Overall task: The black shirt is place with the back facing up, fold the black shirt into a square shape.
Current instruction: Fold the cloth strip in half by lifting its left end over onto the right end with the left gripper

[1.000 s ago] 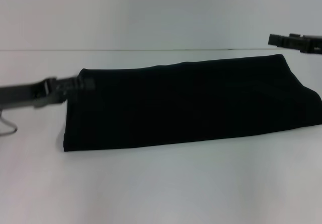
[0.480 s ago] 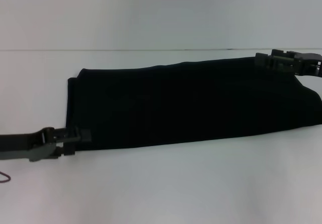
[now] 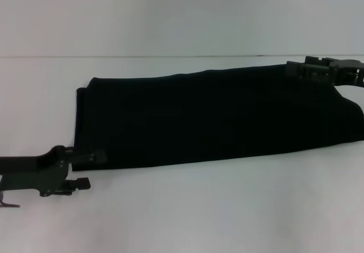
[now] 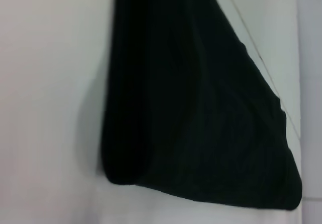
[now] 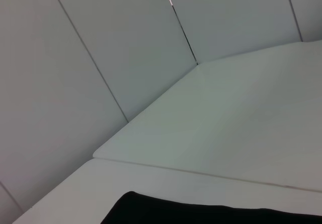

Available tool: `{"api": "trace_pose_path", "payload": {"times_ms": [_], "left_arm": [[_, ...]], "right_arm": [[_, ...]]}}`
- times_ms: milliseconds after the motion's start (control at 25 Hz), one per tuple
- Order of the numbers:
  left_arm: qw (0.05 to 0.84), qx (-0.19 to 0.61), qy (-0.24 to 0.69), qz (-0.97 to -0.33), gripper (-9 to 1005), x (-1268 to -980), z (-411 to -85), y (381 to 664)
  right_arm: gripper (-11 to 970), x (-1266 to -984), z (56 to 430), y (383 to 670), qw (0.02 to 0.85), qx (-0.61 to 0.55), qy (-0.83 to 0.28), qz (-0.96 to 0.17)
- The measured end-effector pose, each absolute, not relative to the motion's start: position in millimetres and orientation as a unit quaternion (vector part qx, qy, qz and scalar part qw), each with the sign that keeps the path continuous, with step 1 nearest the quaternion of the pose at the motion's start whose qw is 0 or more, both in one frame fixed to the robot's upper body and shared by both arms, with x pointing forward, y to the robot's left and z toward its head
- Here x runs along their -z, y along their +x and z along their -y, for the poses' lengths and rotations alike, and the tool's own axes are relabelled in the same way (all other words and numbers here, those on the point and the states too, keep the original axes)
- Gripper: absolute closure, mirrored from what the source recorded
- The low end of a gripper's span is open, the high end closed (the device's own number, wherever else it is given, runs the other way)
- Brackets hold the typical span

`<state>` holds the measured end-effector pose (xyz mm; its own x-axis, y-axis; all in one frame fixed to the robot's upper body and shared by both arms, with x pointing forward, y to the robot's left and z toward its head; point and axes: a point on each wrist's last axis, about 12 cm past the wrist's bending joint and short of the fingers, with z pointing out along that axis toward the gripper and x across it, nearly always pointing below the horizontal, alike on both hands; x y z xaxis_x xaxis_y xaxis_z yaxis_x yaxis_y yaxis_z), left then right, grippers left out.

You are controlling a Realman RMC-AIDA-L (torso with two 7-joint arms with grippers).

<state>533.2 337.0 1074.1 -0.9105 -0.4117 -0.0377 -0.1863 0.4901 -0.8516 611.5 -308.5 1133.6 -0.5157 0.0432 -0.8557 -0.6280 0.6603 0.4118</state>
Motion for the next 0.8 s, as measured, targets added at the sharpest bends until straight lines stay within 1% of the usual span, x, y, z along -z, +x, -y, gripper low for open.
{"api": "trace_pose_path", "payload": {"times_ms": [120,320,520,800], "left_arm": [[0.102,0.479,-0.226,-0.842,98,-1075,-340,535],[0.089,0.477,-0.267,-0.833,103,-1074,-342,536],[0.081,0.474,-0.298,-0.825,107,-1070,-340,539],[0.091,0.458,-0.329,-0.820,113,-1060,-338,543]], "right_arm": [[61,-1135,309,614,0.459,-0.362,-0.186,-0.790],[60,-1136,310,616,0.462,-0.357,-0.186,-0.790],[60,-1137,310,617,0.464,-0.356,-0.184,-0.790],[61,-1136,314,616,0.465,-0.351,-0.177,-0.793]]}}
